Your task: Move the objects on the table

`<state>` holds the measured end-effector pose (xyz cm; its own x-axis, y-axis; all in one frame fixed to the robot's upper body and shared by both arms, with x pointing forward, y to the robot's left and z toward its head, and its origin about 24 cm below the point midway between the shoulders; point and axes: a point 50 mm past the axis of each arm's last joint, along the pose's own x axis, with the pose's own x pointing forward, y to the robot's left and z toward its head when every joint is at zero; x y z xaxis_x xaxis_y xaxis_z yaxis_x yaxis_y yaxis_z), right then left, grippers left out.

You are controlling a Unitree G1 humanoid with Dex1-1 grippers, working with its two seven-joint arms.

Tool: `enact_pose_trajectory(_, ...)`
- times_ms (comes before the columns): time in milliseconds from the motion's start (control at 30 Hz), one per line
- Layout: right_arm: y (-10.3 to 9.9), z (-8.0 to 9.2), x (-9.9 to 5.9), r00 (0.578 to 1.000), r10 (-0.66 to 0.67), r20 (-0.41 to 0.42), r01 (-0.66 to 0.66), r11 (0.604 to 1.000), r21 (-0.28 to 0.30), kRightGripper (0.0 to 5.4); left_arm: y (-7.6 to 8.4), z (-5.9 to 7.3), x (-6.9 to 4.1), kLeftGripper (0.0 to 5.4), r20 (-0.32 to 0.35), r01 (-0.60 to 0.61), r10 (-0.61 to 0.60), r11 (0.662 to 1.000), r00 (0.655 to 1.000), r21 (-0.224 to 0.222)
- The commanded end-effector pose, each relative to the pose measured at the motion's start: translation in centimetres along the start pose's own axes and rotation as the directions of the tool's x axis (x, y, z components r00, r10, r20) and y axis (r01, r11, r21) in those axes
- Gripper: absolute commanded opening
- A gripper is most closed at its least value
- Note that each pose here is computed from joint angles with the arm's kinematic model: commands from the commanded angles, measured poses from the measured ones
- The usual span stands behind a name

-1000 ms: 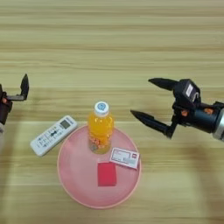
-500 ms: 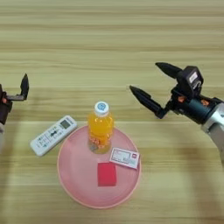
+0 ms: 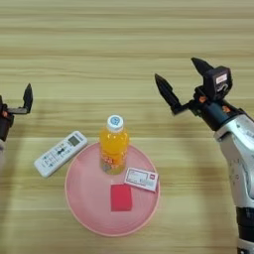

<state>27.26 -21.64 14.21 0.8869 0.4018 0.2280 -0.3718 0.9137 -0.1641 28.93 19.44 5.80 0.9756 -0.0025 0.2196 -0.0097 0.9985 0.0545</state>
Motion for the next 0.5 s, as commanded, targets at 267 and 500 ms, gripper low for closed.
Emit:
enact_pose_trajectory(267,0.3,-3.0,1.4,0.990,-0.136,0.030,0.138,0.987,-0.087,5.39,0.0,0.1,0.2,5.40,0.010,0.006,-0.006,1.000,1.000,0.012)
enact_pose_trajectory(500,0.0,-4.7,1.4,0.969,-0.238,0.069,0.243,0.967,-0.074,5.39,0.1,0.1,0.2,5.40,0.012,0.006,-0.007,1.000,1.000,0.013)
